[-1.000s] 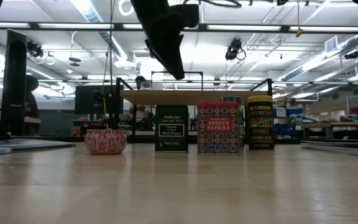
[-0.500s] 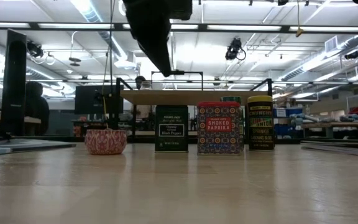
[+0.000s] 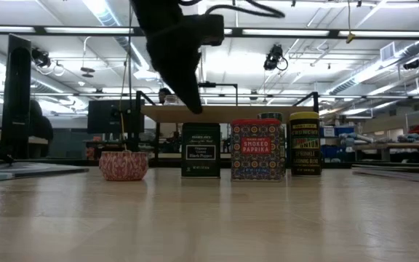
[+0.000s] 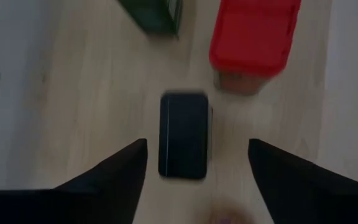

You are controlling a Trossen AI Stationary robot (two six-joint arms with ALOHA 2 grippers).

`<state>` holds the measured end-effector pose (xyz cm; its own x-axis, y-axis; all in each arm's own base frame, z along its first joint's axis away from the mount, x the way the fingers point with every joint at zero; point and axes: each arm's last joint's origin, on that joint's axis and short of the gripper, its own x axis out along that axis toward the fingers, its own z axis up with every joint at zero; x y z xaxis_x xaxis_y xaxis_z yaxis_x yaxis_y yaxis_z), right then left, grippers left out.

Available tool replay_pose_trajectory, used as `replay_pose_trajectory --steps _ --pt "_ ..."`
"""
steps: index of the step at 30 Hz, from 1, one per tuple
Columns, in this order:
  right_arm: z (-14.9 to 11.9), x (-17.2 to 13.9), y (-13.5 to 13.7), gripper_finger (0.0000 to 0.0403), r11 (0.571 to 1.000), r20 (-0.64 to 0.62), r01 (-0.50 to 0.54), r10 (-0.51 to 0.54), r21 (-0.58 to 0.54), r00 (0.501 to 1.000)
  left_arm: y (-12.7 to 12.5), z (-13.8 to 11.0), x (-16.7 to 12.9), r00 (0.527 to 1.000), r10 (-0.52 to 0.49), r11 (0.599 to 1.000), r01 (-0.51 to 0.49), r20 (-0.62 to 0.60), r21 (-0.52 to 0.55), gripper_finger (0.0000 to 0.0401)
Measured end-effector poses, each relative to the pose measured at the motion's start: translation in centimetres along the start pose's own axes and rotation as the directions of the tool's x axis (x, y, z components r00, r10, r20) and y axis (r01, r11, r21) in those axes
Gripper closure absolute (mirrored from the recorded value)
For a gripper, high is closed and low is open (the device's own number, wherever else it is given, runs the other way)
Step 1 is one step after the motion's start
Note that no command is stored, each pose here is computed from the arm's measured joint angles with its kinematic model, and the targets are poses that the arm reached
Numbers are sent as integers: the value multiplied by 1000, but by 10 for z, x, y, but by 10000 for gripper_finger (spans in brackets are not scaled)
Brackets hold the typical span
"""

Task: Shelf spices
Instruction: Put the black seasoning can on the shelf

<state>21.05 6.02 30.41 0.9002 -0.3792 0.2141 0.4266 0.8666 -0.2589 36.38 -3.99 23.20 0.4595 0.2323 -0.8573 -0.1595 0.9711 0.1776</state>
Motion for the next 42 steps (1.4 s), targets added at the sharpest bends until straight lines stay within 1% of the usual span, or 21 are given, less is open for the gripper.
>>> replay_pose_trajectory --steps 5,9,12,18,25,27,29,35,39,42 --pt "2 -2 1 197 1000 14 -4 4 15 1000 0 -1 3 1000 -1 1000 1 14 23 79" --pt "3 -2 1 165 1000 15 -2 2 18 1000 5 -1 4 1000 -18 1000 18 -5 14 71" --pt "3 -2 1 156 1000 10 8 -8 19 1000 9 0 6 999 -39 999 39 -12 2 70" --pt "3 -2 1 161 1000 8 13 -13 19 1000 16 -1 19 998 -40 999 40 -41 -9 79" --pt "3 -2 1 162 1000 7 15 -15 18 1000 18 -1 19 998 -52 999 52 -43 -11 113" --pt "3 -2 1 163 1000 7 15 -15 18 1000 17 -1 23 997 -52 999 52 -48 -10 125" --pt "3 -2 1 163 1000 8 16 -16 19 1000 15 -4 29 995 -57 998 57 -81 -4 136" --pt "3 -2 1 165 1000 13 18 -18 24 1000 13 -4 35 993 -69 998 69 -91 -7 169" --pt "3 -2 1 165 1000 13 17 -18 23 1000 13 -4 35 993 -69 998 68 -91 -8 202" --pt "3 -2 1 167 1000 14 18 -18 24 1000 13 -4 35 993 -70 998 69 -92 -6 234"
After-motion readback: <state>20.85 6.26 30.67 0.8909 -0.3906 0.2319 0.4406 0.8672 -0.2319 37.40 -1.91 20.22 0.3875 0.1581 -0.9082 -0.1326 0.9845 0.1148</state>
